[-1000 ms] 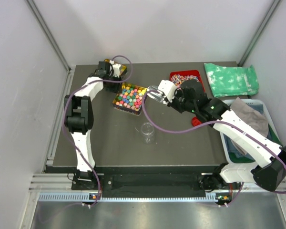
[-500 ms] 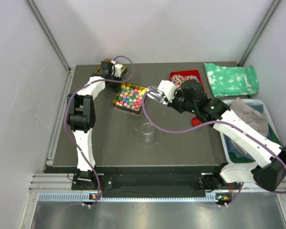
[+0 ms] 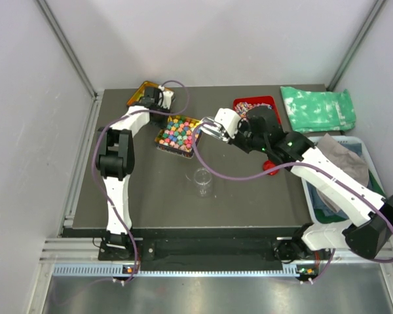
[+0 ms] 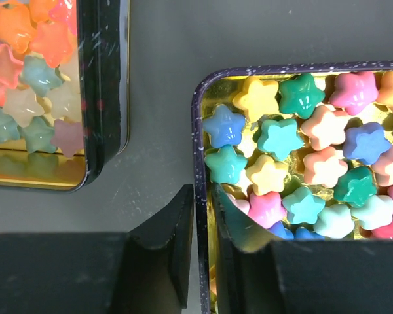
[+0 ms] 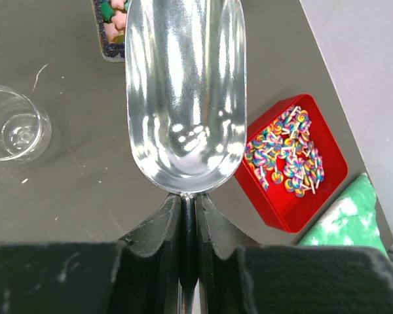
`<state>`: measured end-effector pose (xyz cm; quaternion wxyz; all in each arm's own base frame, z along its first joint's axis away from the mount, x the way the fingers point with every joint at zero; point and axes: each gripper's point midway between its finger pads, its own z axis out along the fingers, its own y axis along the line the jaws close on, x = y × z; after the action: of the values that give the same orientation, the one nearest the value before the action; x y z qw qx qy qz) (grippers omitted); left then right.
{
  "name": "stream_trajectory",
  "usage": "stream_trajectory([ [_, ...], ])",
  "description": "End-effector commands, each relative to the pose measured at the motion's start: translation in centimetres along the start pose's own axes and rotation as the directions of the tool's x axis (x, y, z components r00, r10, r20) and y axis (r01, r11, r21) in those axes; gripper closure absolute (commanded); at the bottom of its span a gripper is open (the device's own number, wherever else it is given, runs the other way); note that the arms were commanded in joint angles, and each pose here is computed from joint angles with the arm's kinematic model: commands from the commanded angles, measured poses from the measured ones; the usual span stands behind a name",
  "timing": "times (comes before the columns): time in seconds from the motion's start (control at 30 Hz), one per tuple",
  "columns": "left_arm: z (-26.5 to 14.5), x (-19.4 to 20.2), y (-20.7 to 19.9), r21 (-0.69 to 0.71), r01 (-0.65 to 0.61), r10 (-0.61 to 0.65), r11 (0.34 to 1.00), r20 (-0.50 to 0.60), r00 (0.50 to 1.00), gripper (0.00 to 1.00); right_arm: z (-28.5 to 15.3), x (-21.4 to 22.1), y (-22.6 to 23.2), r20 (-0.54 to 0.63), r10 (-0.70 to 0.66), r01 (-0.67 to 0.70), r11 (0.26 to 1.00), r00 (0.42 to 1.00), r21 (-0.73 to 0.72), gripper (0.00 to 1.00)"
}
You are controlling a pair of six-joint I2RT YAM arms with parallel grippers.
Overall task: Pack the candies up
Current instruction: Scoop the fake candies from the storage box.
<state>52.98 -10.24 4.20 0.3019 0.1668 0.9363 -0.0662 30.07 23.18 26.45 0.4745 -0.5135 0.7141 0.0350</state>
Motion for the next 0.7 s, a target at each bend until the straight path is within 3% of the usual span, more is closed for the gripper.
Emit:
stream_trajectory([
  [0.0,-0.7,-2.7,0.3,-0.023,-0.027,0.029,0.999,0.072,0.997,0.79,-1.1,-3.0,-1.6,0.071,-0.035,0.031,0.998,0.997,0.048,1.0],
  [0.07,-0.9,-2.9,0.1,-0.022,-0.03,0.032,0.999,0.077,0.997,0.82,-1.1,-3.0,-1.7,0.067,-0.042,0.039,0.998,0.997,0.051,1.0],
  [0.17,-1.2,-3.4,-0.5,-0.018,-0.054,0.055,0.998,0.079,0.995,0.99,-1.1,-3.1,-1.9,0.056,-0.07,0.067,0.996,0.996,0.057,1.0],
  [0.2,-1.4,-3.9,-1.1,-0.012,-0.071,0.072,0.997,0.088,0.994,1.0,-0.8,-3.1,-1.7,0.047,-0.092,0.089,0.995,0.995,0.053,1.0],
  [0.47,-2.1,-5.1,-4.8,0.014,-0.165,0.163,0.986,0.113,0.98,1.0,0.4,-2.8,-1.8,-0.023,-0.217,0.218,0.973,0.976,0.081,1.0],
  [0.67,-2.9,-6.9,-7.9,0.039,-0.166,0.158,0.985,0.162,0.974,1.0,2.1,-1.8,-1.6,-0.123,-0.392,0.404,0.908,0.912,0.106,1.0],
])
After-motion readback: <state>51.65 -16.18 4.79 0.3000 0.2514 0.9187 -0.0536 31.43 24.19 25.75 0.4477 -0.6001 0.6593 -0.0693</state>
